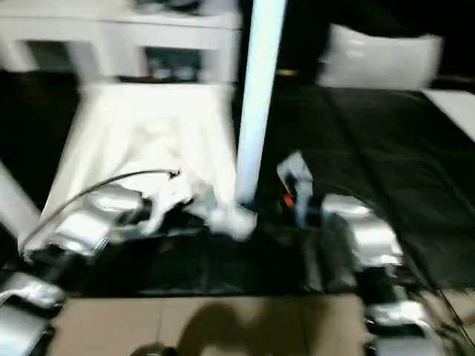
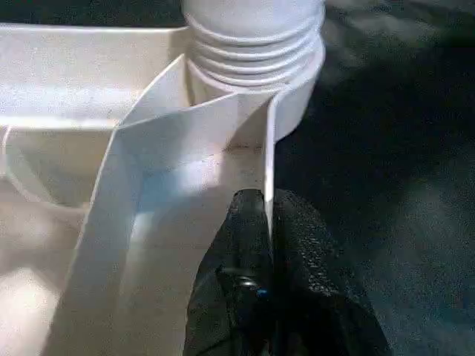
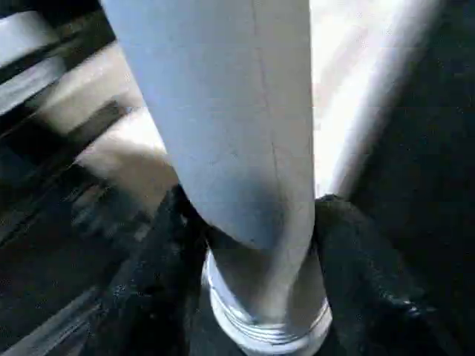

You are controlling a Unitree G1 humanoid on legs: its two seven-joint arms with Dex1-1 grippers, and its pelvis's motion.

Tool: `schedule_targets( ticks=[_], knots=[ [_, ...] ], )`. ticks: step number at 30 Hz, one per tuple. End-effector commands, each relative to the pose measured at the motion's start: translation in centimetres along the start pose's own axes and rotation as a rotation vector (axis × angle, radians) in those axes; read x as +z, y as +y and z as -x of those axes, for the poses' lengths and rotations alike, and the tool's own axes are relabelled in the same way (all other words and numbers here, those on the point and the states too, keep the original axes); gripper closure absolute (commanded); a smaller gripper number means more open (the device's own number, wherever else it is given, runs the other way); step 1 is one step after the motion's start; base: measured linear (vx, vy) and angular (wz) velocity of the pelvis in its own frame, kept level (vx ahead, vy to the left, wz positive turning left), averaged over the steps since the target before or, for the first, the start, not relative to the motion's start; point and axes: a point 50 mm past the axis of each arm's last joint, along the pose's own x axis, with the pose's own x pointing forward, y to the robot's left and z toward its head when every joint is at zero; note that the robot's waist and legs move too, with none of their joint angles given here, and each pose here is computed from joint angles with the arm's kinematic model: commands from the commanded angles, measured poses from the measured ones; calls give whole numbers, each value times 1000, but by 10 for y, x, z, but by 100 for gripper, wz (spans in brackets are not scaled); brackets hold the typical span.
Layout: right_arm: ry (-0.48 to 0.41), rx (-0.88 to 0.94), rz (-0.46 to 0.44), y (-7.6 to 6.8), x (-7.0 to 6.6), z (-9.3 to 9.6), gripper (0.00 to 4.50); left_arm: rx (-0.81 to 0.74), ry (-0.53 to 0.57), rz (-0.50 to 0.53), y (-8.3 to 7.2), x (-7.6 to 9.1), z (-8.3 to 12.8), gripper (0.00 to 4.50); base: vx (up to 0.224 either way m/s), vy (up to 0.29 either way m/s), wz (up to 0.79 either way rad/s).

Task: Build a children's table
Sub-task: Rotate leg to tighten

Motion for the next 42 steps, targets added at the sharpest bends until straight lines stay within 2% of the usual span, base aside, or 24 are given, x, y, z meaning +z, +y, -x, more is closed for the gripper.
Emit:
schedule_targets(
  ticks=[1,3,5,6,7,10,11,13,16,17,19,21,23,31,35,42],
  knots=[
    [47,-147,-53,1,-4,-18,257,-41,-85,-2,-18,30,-25,450,0,0,0],
    [47,-147,-53,1,-4,-18,257,-41,-85,-2,-18,30,-25,450,0,0,0],
    [10,-204,-21,1,-1,-23,257,16,-83,6,-18,35,-32,450,0,0,0],
    [-6,-203,-3,1,1,-24,203,22,-82,2,-18,36,-33,450,0,0,0],
    [-24,-200,1,2,1,-23,190,27,-80,-3,-18,37,-34,450,0,0,0],
    [-46,-157,-2,4,3,-20,188,18,-80,-28,-17,36,-31,450,0,0,0],
    [-37,-116,9,3,3,-14,148,6,-77,-47,-16,34,-26,450,0,0,0],
    [-28,-86,26,2,3,-9,146,-3,-71,-64,-15,31,-23,450,0,0,0],
    [-6,-25,96,-9,5,8,140,-69,-59,-125,-13,21,-14,450,0,0,0],
    [-5,-8,110,-11,6,11,102,-83,-56,-132,-13,19,-12,450,0,0,0],
    [-4,38,145,-12,8,17,104,-113,-42,-153,-13,14,-8,450,0,0,0],
    [7,111,197,-13,10,26,69,-159,-6,-184,-13,6,-2,450,0,0,0],
    [38,171,235,-15,9,33,58,-208,2,-213,-14,3,2,450,0,0,0],
    [107,396,277,-8,5,44,58,-352,24,-291,-18,-5,14,450,0,0,0],
    [133,494,301,-3,2,46,95,-412,47,-357,-18,-8,20,450,0,0,0],
    [157,572,269,2,-4,44,149,-432,61,-369,-17,-9,21,450,0,0,0]
  ],
)
